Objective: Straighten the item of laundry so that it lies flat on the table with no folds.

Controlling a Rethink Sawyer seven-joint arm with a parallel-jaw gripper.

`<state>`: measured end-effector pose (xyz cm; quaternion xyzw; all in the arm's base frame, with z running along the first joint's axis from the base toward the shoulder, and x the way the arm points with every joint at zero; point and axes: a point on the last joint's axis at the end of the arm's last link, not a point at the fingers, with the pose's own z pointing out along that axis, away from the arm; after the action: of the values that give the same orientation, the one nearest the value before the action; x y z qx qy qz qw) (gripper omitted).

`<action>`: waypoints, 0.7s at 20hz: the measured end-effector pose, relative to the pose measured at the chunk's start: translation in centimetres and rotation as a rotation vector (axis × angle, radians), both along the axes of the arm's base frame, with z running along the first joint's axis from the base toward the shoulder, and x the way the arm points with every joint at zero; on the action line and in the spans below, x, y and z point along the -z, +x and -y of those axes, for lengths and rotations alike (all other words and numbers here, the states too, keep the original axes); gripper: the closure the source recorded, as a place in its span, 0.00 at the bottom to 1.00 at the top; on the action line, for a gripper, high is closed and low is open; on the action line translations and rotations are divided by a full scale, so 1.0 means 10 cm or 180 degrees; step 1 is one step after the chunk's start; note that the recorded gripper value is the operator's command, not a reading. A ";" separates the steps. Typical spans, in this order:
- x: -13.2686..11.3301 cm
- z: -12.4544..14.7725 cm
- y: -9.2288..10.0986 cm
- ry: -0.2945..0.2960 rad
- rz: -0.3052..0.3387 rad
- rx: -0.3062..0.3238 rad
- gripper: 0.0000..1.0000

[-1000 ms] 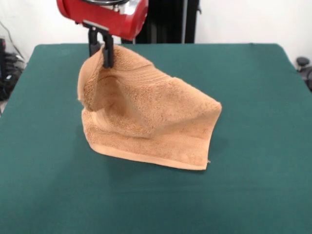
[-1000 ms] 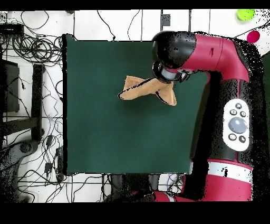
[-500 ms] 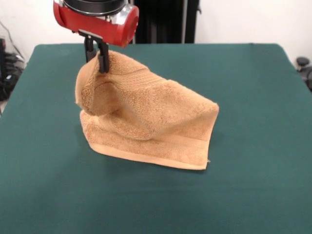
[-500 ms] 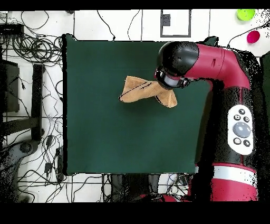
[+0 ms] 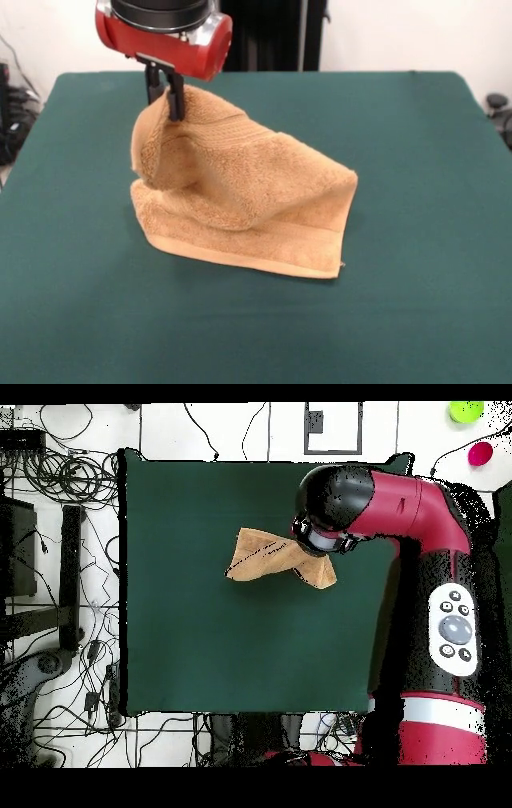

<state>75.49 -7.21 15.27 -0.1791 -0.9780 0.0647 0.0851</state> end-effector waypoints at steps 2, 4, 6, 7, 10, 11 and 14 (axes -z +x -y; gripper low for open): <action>0.00 -0.04 -0.01 0.0009 -0.0007 -0.0010 1.00; -0.01 -0.11 -0.03 0.0017 -0.0023 -0.0031 1.00; -0.04 -0.18 -0.08 0.0014 -0.0047 -0.0055 1.00; -0.05 -0.22 -0.10 0.0006 -0.0058 -0.0067 1.00; -0.12 -0.38 -0.22 -0.0044 -0.0113 -0.0130 1.00; -0.14 -0.42 -0.25 -0.0060 -0.0129 -0.0142 1.00; -0.20 -0.50 -0.36 -0.0106 -0.0172 -0.0167 1.00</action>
<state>71.93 -2.21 17.27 -0.1530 -0.9785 0.0881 0.1068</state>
